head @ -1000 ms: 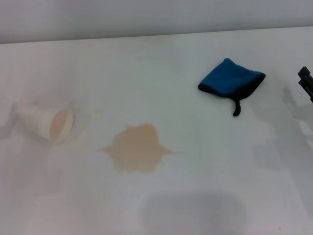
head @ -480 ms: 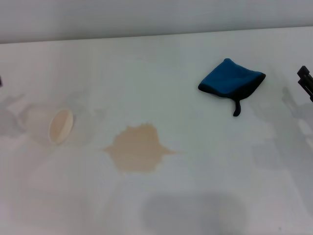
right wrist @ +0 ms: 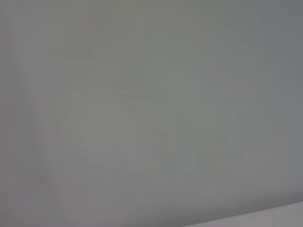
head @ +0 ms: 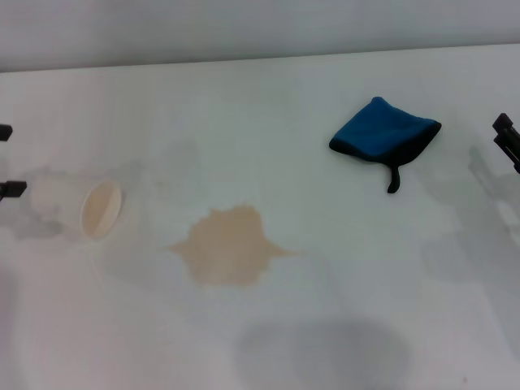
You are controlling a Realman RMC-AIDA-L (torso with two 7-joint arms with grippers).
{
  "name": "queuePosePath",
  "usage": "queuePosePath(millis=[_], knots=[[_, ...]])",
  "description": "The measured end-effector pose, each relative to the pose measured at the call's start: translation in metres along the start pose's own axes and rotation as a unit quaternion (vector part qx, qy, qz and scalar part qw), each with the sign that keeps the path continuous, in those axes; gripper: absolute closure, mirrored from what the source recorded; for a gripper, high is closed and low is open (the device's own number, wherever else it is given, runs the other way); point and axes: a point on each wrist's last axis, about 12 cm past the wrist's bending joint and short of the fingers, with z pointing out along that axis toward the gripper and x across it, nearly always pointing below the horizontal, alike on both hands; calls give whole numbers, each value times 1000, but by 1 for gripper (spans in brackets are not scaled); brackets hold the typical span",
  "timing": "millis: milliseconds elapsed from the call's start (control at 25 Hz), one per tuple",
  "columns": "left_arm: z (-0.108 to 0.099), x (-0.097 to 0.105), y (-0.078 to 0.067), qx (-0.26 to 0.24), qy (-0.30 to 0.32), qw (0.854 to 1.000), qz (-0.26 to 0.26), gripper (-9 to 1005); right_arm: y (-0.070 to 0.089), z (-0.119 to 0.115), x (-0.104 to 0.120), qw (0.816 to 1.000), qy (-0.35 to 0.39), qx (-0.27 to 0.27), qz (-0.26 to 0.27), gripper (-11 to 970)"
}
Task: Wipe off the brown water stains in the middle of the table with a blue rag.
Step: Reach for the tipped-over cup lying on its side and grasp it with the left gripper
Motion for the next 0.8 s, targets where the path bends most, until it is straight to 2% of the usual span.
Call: queuePosePath(millis=[240,400,800], knots=[[-2,-16,12,50,80,995,27,153,-1,2,0,1000,5,3,26,88],[1,-20,16,72,129,988,37,152,-2,4,1,999,10,10,29,89],[28,-33,23,85,207,972,76,152,-5,10,3,999,30,26,30,89]])
